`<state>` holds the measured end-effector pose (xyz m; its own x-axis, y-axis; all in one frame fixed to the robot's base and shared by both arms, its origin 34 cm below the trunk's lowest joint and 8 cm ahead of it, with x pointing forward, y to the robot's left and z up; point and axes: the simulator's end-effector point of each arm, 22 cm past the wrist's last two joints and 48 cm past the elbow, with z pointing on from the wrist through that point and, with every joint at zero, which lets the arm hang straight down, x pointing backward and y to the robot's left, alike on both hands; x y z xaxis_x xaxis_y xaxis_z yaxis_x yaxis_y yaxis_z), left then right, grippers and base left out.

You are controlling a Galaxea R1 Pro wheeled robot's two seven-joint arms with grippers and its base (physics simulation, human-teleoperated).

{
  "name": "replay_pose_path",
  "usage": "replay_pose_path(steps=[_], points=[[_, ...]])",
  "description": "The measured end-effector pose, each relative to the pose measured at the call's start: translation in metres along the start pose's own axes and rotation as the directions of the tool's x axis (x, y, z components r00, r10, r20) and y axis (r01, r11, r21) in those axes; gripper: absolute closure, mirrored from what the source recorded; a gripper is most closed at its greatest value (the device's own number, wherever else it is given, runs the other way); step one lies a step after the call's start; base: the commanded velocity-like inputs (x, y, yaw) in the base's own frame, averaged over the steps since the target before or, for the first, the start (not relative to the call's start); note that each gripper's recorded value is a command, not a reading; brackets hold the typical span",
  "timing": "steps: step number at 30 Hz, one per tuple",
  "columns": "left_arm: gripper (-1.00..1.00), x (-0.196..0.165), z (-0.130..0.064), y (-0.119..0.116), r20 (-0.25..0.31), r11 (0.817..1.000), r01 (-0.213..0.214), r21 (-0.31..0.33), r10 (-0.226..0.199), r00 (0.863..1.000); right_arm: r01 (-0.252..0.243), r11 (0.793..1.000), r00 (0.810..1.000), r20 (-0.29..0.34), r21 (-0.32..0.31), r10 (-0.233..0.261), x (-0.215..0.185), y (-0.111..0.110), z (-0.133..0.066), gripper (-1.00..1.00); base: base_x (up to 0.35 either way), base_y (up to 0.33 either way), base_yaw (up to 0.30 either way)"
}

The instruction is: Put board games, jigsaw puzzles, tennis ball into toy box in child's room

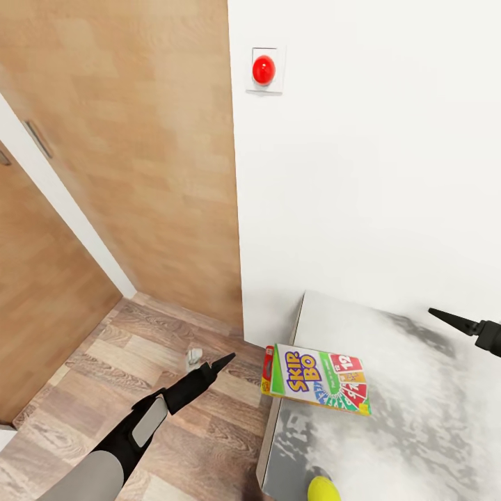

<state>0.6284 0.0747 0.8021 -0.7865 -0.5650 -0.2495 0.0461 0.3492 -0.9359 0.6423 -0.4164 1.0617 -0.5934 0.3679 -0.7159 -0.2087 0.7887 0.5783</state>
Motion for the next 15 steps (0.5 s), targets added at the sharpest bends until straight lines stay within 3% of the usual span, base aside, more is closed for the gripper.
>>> replay_pose_path(steps=[15], points=[[-1.0,0.0028,-0.0007,0.0072,-0.003,1.0,0.01,-0.026,-0.01,1.0,0.0,1.0,1.0,0.001,-0.007,0.0,-0.0001,0.0014,-0.0001,-1.0,0.0,0.0,-0.003]])
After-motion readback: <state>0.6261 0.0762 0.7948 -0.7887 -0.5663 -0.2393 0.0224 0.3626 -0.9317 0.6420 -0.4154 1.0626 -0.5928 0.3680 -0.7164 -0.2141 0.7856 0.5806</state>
